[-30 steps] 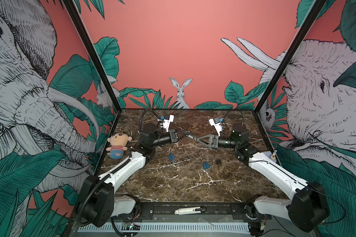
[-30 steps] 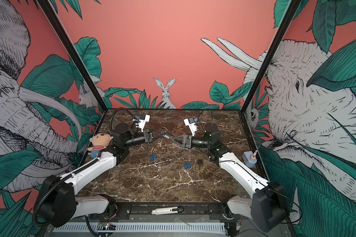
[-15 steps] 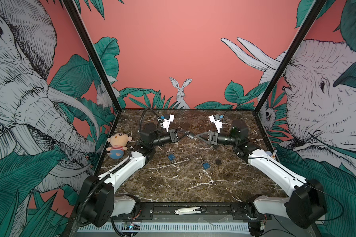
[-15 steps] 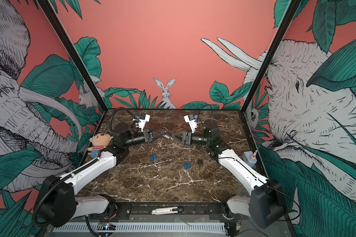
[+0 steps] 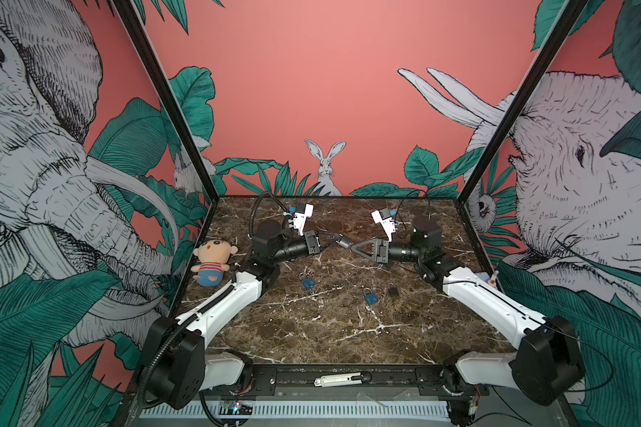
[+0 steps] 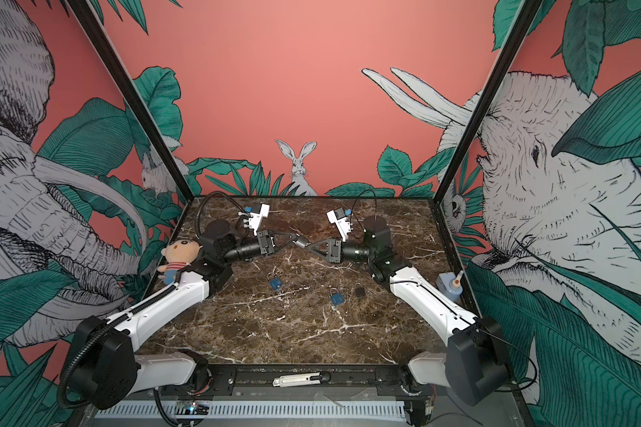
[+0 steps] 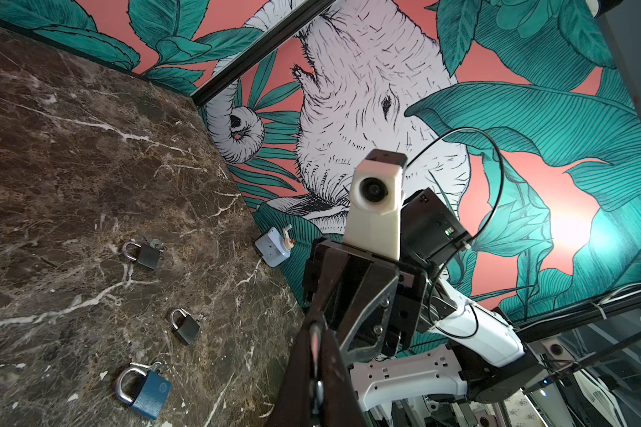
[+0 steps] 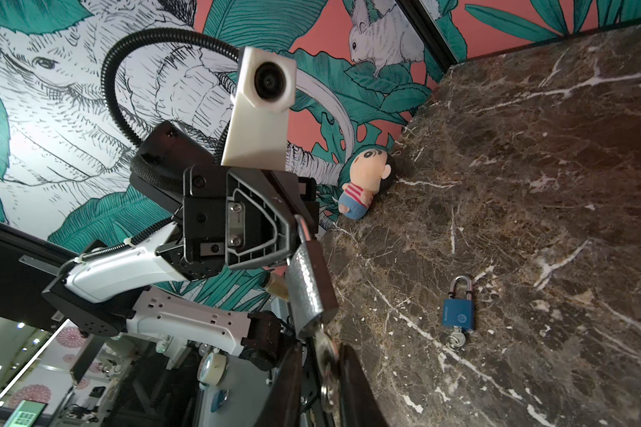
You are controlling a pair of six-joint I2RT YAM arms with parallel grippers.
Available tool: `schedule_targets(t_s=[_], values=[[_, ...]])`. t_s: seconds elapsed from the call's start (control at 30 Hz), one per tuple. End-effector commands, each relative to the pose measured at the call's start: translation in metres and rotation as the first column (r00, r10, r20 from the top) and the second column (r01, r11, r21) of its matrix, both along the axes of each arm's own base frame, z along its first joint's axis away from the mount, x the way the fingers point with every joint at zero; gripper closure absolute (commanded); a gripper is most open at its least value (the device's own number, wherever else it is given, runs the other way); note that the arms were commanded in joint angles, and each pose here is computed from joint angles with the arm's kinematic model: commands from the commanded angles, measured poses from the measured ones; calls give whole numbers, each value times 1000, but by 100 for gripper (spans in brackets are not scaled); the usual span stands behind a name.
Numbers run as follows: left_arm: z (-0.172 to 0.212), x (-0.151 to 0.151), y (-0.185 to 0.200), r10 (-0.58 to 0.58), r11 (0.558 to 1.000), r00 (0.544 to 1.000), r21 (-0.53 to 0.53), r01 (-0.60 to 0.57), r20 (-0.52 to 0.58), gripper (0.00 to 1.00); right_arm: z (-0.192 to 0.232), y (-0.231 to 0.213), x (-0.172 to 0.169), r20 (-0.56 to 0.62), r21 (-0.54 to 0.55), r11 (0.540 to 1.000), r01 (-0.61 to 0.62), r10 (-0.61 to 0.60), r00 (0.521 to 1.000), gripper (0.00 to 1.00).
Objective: Lock with the key
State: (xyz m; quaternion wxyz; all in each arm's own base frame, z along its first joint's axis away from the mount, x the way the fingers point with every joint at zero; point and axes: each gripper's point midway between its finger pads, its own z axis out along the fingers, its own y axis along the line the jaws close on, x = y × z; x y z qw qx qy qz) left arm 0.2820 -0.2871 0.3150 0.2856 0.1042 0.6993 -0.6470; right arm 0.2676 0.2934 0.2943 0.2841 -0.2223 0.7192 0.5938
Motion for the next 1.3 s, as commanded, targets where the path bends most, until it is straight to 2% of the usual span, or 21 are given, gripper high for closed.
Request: schedule_targets(t_s=[0.0,0.07,0.2,0.5,0.97,1.07,1.27], values=[[30,-4,4,8,999,997,-49,-4,77,100,15,3,-4,55,34,999,-34,32,998,95],[30,-3,4,12,999,997,-50,-9,77,100,15,4,-5,48,44,998,-41,39,998,100],[31,-1,7,29,998,997,-63,-25,68,100,17,3,-7,34,77,996,-52,49,998,100],[39,7,25,65,993,996,-105,-58,64,100,11,-11,-10,19,79,997,-19,17,1000,100],[45,10,39,78,992,994,-105,-70,75,100,8,-23,-7,7,90,996,15,-16,1000,100],[37,11,38,73,995,995,-69,-69,68,100,3,-29,-2,-3,82,996,46,-46,999,100],[-16,16,35,54,986,998,159,-57,22,100,-23,-51,8,-20,-16,983,181,-182,983,100]])
